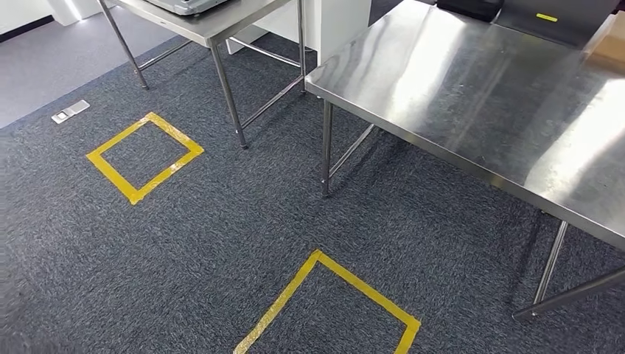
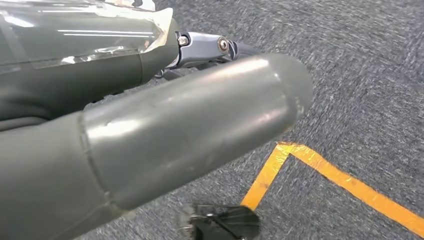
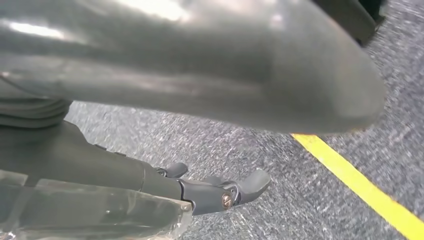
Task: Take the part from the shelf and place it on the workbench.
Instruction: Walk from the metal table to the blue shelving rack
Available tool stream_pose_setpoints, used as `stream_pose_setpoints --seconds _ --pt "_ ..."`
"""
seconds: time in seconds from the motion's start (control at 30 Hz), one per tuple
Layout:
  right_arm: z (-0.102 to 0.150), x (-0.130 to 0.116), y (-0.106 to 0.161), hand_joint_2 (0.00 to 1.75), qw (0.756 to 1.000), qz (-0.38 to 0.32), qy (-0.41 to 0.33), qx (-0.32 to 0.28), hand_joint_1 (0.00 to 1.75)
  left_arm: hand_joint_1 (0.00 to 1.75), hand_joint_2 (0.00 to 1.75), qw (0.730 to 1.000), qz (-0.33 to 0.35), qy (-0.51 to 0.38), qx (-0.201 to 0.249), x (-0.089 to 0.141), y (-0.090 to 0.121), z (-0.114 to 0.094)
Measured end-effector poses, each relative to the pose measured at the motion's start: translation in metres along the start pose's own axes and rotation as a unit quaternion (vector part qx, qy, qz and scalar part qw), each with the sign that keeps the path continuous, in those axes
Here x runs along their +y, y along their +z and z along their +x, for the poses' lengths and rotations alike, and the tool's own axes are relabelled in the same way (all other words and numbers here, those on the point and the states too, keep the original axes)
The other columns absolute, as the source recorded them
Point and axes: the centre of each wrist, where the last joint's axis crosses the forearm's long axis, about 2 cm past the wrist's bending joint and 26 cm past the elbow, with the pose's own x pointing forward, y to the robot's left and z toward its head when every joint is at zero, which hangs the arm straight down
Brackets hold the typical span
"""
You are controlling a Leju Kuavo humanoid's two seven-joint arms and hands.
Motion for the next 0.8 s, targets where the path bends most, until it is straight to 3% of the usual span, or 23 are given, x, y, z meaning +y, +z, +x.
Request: stream_pose_setpoints --seconds 0.8 --pt "-0.0002 -0.0012 -0.0001 0.0 1.0 0.001 0.004 0.0 0.0 0.0 0.0 1.0 -0.003 -0.001 -0.003 -0.0024 -0.0002 0.0021"
